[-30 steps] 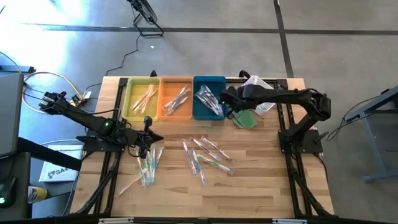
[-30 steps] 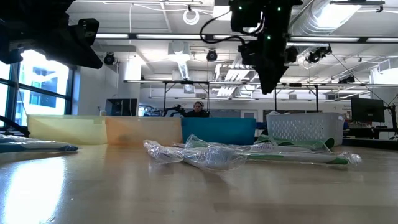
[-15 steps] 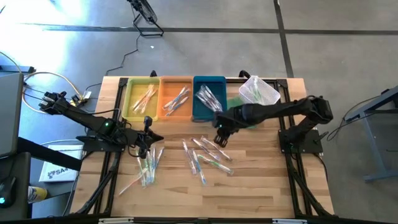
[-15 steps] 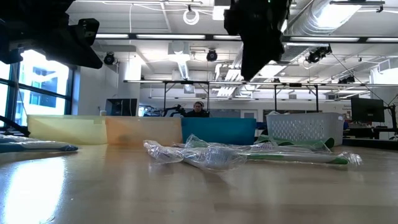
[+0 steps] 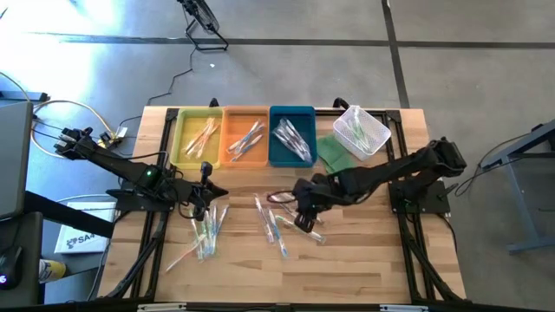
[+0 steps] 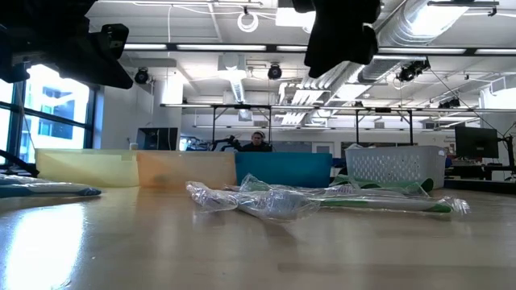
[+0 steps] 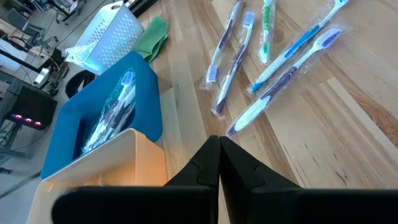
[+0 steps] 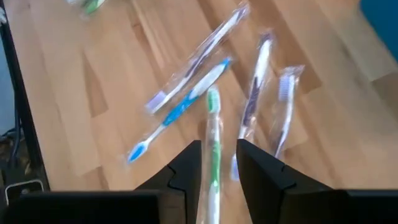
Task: Pick & Place Toothbrushes
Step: Put the green toothbrush into the white bin
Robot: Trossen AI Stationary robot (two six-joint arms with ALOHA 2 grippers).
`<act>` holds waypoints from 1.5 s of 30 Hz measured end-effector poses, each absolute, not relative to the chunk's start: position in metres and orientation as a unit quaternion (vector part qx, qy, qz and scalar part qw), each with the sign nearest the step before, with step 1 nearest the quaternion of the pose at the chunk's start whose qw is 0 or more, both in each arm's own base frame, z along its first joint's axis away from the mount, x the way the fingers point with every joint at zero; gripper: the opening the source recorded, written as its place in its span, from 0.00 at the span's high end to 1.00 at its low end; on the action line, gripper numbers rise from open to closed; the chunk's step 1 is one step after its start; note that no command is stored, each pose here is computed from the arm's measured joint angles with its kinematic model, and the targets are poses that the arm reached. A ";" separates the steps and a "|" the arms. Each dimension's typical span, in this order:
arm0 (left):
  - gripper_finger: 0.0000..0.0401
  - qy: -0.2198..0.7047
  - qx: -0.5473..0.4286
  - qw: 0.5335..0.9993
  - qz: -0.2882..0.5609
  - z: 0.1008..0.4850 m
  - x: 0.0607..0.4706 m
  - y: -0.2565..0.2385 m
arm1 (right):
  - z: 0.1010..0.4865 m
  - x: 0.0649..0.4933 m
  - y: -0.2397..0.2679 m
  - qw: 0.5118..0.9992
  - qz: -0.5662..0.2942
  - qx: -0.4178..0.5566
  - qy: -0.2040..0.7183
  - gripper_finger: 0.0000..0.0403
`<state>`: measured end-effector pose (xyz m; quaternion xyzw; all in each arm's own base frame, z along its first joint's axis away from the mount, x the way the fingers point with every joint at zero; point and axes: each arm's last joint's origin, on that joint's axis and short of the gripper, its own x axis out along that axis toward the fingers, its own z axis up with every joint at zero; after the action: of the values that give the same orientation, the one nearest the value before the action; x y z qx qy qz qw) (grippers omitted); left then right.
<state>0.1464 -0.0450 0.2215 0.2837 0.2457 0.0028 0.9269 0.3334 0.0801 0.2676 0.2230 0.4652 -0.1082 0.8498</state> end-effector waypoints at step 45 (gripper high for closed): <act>0.99 0.240 0.281 0.929 0.004 0.222 0.147 -0.045 | 0.170 0.341 0.142 0.753 -0.180 0.226 0.591 0.61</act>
<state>0.1469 -0.0452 0.2225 0.2814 0.2401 0.0039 0.9291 0.3406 0.1420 0.1705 0.2258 0.5912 -0.1803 0.7530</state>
